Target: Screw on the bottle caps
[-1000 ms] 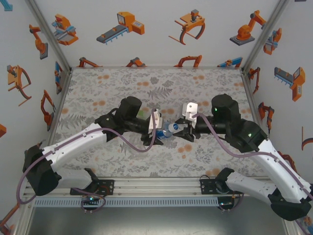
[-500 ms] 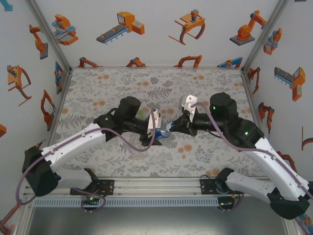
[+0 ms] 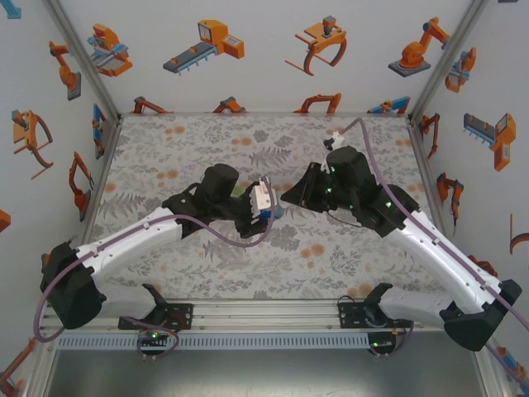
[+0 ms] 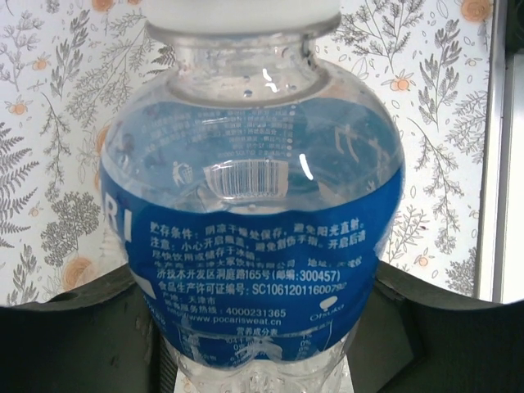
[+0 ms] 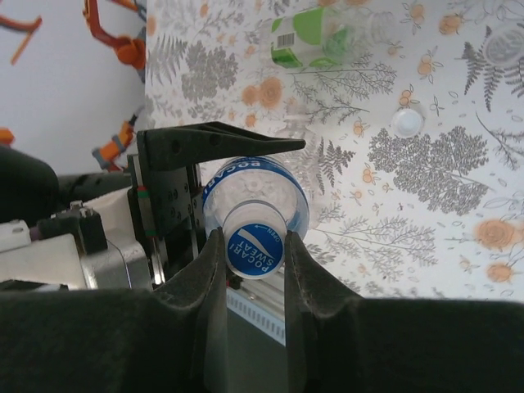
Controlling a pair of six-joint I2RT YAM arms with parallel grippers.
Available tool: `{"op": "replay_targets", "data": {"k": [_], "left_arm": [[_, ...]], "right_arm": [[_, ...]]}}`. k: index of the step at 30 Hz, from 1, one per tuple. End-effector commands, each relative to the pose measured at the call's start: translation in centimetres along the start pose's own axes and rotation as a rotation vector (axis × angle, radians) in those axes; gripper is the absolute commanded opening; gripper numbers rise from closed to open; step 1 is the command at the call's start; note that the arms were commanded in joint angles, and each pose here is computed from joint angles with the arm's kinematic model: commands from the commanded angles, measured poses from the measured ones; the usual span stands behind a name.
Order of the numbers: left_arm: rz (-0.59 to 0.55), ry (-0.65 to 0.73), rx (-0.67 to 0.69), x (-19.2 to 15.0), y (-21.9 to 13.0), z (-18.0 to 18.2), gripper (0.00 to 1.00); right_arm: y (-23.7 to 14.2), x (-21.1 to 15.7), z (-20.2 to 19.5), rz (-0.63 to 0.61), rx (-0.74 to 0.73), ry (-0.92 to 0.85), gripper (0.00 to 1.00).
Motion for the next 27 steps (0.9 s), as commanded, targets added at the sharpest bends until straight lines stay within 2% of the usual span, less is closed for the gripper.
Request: {"op": "replay_targets", "data": {"k": [1,2,3,5,6,11,15,21,27], "left_arm": [[-0.153,0.124,0.059,3.5,-0.6,1.2,0.00],[-0.159,0.126,0.052,3.6,-0.7,1.1,0.00],[-0.159,0.124,0.043,3.5,-0.7,1.0,0.00],[-0.165,0.121,0.030,3.6,-0.8,0.8,0.00],[-0.169,0.122,0.022,3.6,-0.9,0.7,0.00],[-0.176,0.129,-0.011,3.8,-1.4,0.2,0.00],[-0.195,0.144,-0.050,4.0,-2.1,-0.5,0.00],[-0.248,0.155,-0.113,4.6,-3.1,-1.5,0.00],[-0.263,0.151,-0.151,4.6,-3.3,-2.0,0.00]], "right_arm": [[-0.7,0.7,0.9,-0.068,0.064,0.100,0.00],[-1.1,0.8,1.5,-0.075,0.101,0.039,0.08],[-1.8,0.9,2.1,-0.088,0.145,-0.051,0.24],[-3.0,1.1,3.1,-0.114,0.206,-0.216,0.49],[-3.7,1.0,3.6,-0.122,0.238,-0.319,0.51],[-6.4,-0.2,5.0,-0.113,0.396,-0.771,0.51],[-7.8,-1.9,5.8,-0.030,0.556,-1.040,0.51],[-8.8,-3.7,5.4,0.057,0.690,-1.351,0.51],[-8.8,-4.5,4.7,0.106,0.733,-1.488,0.52]]}}
Point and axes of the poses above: each hand's point on the last joint's axis, 136 mm out from that joint toward the fingers, its own y axis out along the fingers, its own z axis along the line the jaws close on, x = y × z, the point moved 8 cm from there along -y, back along the fingers, and after that the axes turned 14 degrees about y, right-handed, at the moved point
